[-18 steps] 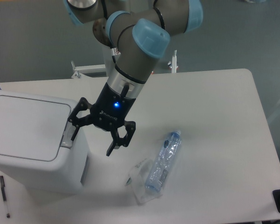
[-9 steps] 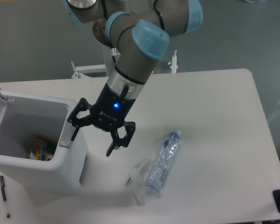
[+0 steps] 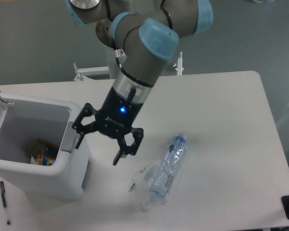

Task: Open the trash can

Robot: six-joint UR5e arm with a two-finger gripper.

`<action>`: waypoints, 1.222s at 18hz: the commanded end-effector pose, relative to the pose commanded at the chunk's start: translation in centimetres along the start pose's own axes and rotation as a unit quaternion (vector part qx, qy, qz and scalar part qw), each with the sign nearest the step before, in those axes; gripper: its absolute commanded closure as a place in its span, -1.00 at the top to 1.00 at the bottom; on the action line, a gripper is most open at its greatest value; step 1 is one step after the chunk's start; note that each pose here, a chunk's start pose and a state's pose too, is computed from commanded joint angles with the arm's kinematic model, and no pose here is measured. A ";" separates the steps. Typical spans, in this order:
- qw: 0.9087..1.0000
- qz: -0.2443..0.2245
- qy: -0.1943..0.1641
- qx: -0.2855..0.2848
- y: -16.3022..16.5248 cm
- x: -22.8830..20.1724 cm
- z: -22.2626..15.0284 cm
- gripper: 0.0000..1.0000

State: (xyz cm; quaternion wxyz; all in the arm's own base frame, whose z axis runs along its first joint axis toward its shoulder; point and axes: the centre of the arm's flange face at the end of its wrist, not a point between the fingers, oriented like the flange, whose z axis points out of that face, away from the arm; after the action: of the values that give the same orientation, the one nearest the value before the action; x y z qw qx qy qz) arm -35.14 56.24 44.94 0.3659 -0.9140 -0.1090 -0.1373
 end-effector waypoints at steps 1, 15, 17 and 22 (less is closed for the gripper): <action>1.000 0.005 -0.006 0.002 0.2 -1.2 -0.5 1.00; 0.961 0.099 -0.181 -0.182 2.7 -16.2 -1.1 1.00; 0.950 0.137 -0.170 -0.222 2.5 -17.0 -1.4 1.00; 0.926 0.197 -0.177 -0.269 2.3 -19.4 -1.4 1.00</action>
State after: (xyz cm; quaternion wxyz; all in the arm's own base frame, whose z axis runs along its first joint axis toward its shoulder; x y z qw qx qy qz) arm -52.87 51.71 38.00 0.1012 -0.9906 0.0512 0.0769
